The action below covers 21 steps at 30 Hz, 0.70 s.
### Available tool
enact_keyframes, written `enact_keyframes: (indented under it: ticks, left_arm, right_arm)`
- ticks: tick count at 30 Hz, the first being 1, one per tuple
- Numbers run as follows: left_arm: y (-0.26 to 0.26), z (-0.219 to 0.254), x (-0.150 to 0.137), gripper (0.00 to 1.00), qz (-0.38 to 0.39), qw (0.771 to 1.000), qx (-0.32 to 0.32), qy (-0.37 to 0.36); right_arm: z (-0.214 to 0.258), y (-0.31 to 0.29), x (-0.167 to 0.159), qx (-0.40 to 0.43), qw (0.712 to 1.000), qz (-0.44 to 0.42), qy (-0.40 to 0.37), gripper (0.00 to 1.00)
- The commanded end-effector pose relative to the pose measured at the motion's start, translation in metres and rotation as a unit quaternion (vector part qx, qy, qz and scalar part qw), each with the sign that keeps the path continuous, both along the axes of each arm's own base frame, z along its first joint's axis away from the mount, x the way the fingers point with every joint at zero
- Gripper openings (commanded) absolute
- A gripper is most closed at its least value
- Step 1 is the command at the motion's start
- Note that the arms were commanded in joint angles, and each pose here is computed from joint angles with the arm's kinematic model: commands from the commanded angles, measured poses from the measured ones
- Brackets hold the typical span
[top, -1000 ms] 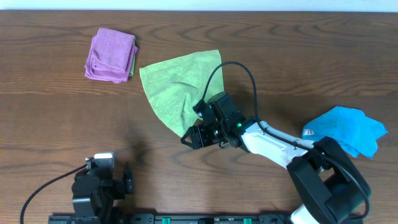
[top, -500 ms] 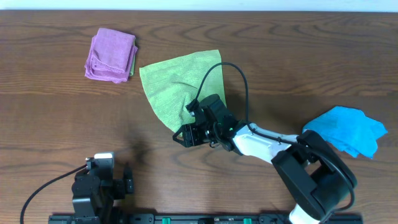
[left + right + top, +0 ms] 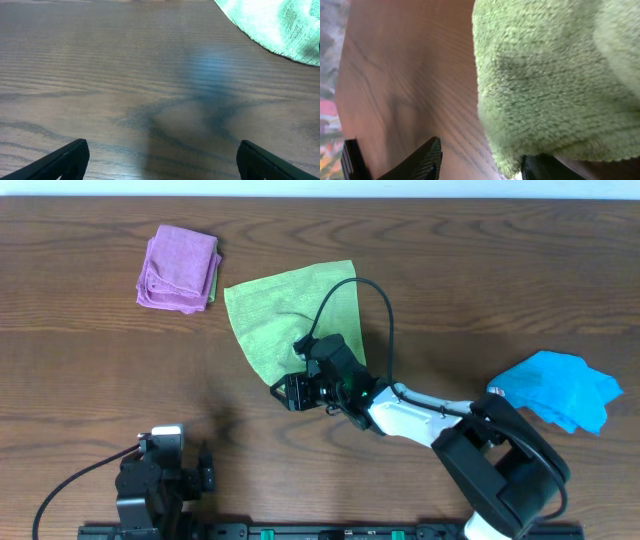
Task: Fold the cloth
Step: 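Press and drag the green cloth flat with the right gripper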
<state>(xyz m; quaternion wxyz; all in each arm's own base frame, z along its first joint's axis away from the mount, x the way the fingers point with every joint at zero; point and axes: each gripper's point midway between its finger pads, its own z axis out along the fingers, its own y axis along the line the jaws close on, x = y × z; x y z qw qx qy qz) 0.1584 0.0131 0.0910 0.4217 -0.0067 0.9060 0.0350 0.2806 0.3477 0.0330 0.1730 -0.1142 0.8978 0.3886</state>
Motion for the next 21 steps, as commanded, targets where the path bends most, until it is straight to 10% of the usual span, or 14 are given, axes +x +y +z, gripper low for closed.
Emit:
enact_keyframes:
  ticks: [1, 4, 10, 21]
  left_arm:
    - [-0.001, -0.004, -0.001, 0.95, -0.007, 1.000, 0.003, 0.006]
    - [-0.001, -0.004, -0.001, 0.95, -0.007, 1.000, 0.003, 0.006]
    - [-0.001, -0.004, -0.001, 0.95, -0.007, 1.000, 0.003, 0.006]
    - [-0.001, -0.004, -0.001, 0.95, -0.007, 1.000, 0.003, 0.006]
  right_arm:
    - [-0.007, -0.001, 0.001, -0.011, 1.000, -0.018, 0.004, 0.51]
    - [-0.011, -0.003, 0.005, -0.017, 1.000, -0.026, 0.001, 0.46]
    - [-0.012, 0.003, 0.007, 0.006, 0.999, -0.041, 0.020, 0.04]
    - [0.094, 0.052, -0.029, 0.221, 0.964, 0.089, 0.120, 0.01]
